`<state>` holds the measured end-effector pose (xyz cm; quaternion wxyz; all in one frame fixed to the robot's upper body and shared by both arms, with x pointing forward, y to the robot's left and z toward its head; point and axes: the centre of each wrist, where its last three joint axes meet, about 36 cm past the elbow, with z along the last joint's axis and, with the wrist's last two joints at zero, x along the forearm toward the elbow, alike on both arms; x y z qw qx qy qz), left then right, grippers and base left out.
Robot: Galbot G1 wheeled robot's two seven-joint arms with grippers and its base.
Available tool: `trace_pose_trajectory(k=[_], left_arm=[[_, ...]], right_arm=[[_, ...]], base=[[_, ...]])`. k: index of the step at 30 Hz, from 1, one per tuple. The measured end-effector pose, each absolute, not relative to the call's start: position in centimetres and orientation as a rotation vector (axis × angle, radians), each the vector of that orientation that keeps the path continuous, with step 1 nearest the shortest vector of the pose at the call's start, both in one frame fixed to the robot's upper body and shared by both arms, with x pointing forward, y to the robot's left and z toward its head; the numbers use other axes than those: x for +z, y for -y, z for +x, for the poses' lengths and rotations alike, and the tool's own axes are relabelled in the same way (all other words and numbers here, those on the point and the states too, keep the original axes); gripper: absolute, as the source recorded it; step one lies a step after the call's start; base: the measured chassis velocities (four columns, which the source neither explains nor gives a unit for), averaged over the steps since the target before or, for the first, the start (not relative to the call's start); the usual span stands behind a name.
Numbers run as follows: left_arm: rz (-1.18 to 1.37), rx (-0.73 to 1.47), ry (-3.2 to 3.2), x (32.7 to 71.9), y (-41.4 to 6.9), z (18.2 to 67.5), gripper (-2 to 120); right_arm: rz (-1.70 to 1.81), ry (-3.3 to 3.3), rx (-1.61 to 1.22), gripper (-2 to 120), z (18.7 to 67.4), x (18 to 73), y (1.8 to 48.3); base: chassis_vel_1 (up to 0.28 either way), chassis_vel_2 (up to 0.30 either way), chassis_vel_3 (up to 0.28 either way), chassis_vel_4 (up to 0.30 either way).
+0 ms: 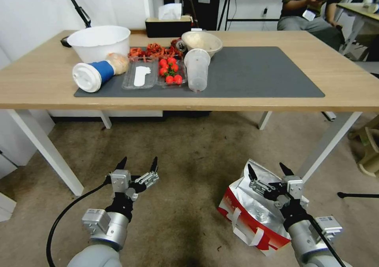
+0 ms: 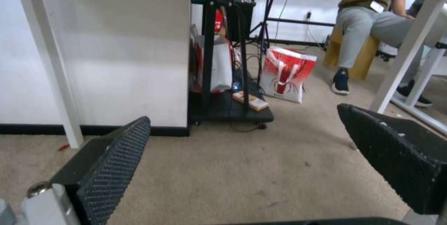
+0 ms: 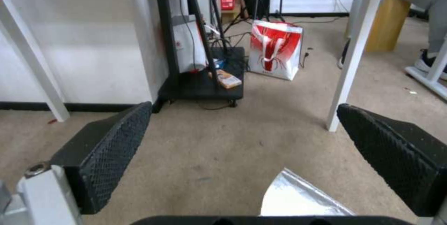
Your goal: Pick up the food delivery bag from the floor and place it on the table.
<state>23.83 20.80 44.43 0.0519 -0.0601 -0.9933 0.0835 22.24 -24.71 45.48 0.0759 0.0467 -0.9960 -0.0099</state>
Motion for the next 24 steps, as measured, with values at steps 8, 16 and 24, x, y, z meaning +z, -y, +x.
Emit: trace_pose_trajectory(k=[8, 16, 24], left_arm=[[-0.182, 0.256, 3.024, 44.46, -20.87, 23.93, 100], [-0.169, 0.258, 3.022, 44.43, -20.80, 23.87, 100], [-0.170, 0.260, 3.021, 44.41, -20.72, 23.82, 100]], right_arm=[[0.129, 2.986, -0.018, 100, 22.17, 45.57, 24.98], [0.129, 2.988, -0.020, 100, 22.16, 45.71, 25.02], [0.130, 2.987, -0.018, 100, 22.09, 45.79, 25.18]], base=[[0.000, 0.000, 0.000, 0.000], [0.000, 0.000, 0.000, 0.000], [0.000, 0.000, 0.000, 0.000]])
